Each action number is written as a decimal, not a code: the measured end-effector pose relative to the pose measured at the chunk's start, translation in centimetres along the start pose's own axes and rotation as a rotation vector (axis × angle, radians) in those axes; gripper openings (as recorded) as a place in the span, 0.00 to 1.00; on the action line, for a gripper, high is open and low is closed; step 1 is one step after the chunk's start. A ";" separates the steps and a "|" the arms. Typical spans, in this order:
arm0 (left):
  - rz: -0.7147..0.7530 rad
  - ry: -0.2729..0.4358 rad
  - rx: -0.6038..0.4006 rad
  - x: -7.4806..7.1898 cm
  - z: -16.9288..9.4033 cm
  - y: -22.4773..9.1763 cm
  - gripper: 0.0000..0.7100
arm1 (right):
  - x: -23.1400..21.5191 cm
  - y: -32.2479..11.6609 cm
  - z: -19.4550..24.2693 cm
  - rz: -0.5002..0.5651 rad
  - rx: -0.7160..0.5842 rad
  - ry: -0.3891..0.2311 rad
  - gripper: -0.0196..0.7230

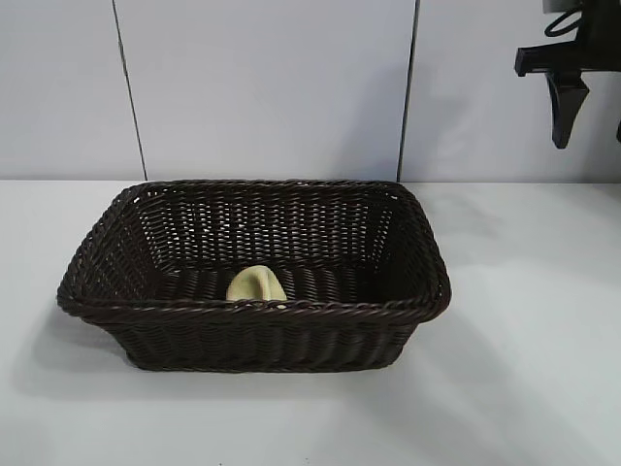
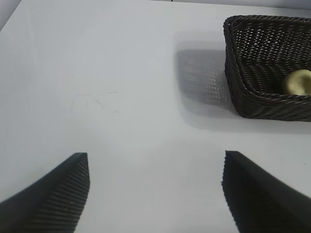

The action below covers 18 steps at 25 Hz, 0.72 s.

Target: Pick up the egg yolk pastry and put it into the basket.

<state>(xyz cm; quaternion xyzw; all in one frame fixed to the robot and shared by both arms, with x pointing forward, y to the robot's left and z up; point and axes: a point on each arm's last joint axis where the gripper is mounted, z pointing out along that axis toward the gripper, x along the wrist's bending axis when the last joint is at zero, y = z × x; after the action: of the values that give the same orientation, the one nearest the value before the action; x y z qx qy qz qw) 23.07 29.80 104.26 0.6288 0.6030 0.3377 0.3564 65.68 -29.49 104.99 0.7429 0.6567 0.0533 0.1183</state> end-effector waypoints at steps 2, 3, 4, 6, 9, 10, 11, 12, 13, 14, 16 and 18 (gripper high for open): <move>0.000 0.000 0.000 0.0 0.0 0.0 0.78 | 0.0 -0.6 -0.3 -0.011 0.009 0.010 0.63; 0.000 0.000 0.000 0.0 0.0 0.0 0.78 | 0.0 -1.0 -0.4 -0.021 0.017 0.016 0.63; 0.000 0.000 0.000 0.0 0.0 0.0 0.78 | 0.0 -1.5 -0.5 -0.025 0.026 0.017 0.63; 0.000 0.000 0.000 0.0 0.0 0.0 0.78 | -0.2 -2.7 -0.9 -0.036 0.042 0.018 0.63; 0.000 0.000 0.000 0.0 0.0 0.0 0.78 | -0.6 -5.2 -1.5 -0.052 0.077 0.015 0.63; 0.000 0.000 0.000 0.0 0.0 0.0 0.78 | -0.8 -6.0 -1.7 -0.055 0.085 0.017 0.63; 0.000 0.000 0.000 0.0 0.0 0.0 0.78 | -0.9 -7.0 -2.1 -0.054 0.094 0.019 0.63; 0.000 0.000 0.000 0.0 0.0 0.0 0.78 | -1.1 -8.0 -2.4 -0.054 0.100 0.020 0.63; 0.000 0.000 0.000 0.0 0.0 0.0 0.78 | -1.3 -9.1 -2.8 -0.054 0.105 0.021 0.63; 0.000 0.000 0.000 0.0 0.0 0.0 0.78 | -1.4 -10.0 -3.1 -0.057 0.110 0.021 0.63; 0.000 0.000 0.000 0.0 0.0 0.0 0.78 | -1.8 -12.1 -3.6 -0.066 0.119 0.021 0.63; 0.000 0.000 0.000 0.0 0.0 0.0 0.78 | -2.2 -14.4 -4.3 -0.077 0.122 0.024 0.63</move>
<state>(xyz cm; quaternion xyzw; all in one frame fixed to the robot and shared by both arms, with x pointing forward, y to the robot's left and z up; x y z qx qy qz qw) 23.07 29.80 104.26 0.6288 0.6030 0.3377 0.3564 50.55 -29.61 105.74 0.7222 0.6882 0.0174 0.0668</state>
